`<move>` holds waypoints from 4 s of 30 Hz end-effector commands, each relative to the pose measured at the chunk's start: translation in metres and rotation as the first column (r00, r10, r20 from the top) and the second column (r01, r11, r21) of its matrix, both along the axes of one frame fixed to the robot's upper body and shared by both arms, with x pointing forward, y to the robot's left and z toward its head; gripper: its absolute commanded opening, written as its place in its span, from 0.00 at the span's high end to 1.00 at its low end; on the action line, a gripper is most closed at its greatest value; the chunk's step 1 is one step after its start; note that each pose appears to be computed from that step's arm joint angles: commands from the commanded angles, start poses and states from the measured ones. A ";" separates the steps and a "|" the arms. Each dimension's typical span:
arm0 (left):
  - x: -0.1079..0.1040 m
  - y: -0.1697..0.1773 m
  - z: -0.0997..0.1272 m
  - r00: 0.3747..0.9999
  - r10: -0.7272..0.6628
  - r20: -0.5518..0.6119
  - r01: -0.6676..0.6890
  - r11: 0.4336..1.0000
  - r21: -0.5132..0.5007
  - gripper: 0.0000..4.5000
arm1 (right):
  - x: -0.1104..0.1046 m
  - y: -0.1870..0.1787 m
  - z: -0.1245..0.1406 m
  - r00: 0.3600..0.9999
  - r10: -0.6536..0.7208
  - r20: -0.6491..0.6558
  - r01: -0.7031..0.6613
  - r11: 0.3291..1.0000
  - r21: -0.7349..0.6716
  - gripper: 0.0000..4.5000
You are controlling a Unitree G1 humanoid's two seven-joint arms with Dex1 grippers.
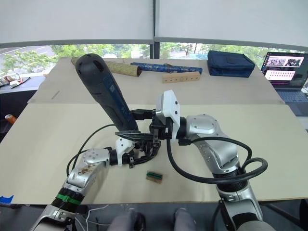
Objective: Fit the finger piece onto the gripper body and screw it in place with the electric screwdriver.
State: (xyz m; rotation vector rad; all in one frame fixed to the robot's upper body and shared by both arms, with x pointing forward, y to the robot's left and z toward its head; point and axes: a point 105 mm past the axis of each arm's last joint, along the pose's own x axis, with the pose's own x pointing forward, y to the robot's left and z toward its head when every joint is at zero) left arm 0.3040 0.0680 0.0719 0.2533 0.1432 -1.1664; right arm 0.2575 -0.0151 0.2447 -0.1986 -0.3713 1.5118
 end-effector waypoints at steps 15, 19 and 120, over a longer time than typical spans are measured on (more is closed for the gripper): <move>-0.013 -0.003 -0.021 0.994 -0.042 -0.097 0.045 0.999 0.029 0.49 | -0.008 -0.002 0.018 0.992 0.007 0.123 -0.008 1.000 0.004 0.57; -0.013 -0.004 -0.021 0.994 -0.043 -0.098 0.046 0.999 0.028 0.49 | -0.008 -0.001 0.017 0.993 0.012 0.119 -0.013 1.000 0.002 0.57; -0.006 0.004 -0.027 0.993 0.025 -0.113 -0.022 0.999 0.030 0.49 | 0.004 -0.009 0.014 0.999 0.005 0.045 -0.012 0.989 0.150 0.57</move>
